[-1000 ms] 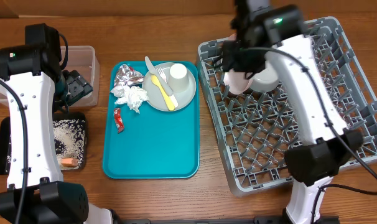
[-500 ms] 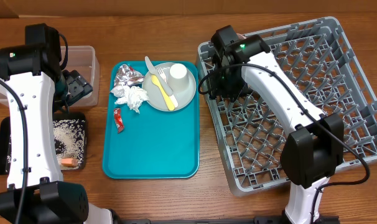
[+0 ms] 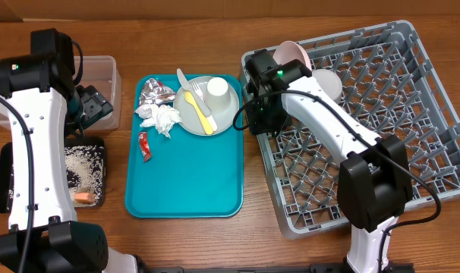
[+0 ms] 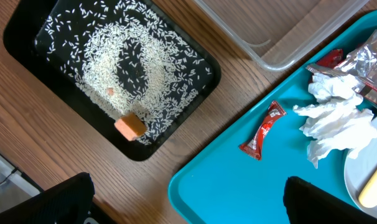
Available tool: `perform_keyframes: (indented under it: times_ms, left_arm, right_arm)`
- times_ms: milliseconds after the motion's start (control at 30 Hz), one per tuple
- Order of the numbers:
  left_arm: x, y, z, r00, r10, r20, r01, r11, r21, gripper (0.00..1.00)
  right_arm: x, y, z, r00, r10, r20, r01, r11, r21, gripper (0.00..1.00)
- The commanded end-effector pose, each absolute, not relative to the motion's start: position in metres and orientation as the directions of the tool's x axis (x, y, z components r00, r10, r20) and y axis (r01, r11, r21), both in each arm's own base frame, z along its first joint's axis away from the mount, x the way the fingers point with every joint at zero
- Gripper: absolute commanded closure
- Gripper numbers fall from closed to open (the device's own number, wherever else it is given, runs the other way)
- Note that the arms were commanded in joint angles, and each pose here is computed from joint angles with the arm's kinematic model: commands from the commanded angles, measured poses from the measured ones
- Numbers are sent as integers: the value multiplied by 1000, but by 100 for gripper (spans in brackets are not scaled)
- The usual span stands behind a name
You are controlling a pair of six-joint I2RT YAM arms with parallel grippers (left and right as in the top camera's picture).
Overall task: Sort waste into correct bins and load items into the dishwasher rack
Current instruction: 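Lower the plate upright into a rack slot beside the grey bowl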
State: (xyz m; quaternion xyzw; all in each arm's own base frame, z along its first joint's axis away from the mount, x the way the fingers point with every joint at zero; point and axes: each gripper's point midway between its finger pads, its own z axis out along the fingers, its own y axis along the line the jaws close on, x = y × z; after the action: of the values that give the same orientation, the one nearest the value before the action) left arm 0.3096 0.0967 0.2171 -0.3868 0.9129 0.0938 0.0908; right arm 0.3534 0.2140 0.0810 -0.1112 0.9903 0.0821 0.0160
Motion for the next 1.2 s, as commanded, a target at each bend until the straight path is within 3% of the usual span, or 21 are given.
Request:
perform_keyframes:
  times_ms: [0, 100, 367, 633, 1167]
  left_arm:
    - [311, 100, 226, -682, -681, -268, -722, 685, 98, 0]
    - [311, 100, 226, -682, -681, -268, -722, 685, 98, 0]
    - [311, 100, 226, -682, -680, -268, -722, 685, 98, 0]
    - [311, 100, 226, -682, -681, -267, -722, 685, 98, 0]
    - [311, 100, 226, -682, -681, -268, -722, 685, 98, 0]
  right_arm:
    - [359, 216, 78, -976, -207, -66, -215, 964, 155, 75]
    - [366, 210, 77, -976, -199, -89, -208, 971, 118, 80]
    - [382, 207, 79, -974, -175, -144, -193, 974, 118, 81]
    - [403, 199, 82, -971, -121, -206, -147, 982, 117, 96]
    - [439, 173, 89, -956, -7, -292, -52, 988, 145, 96]
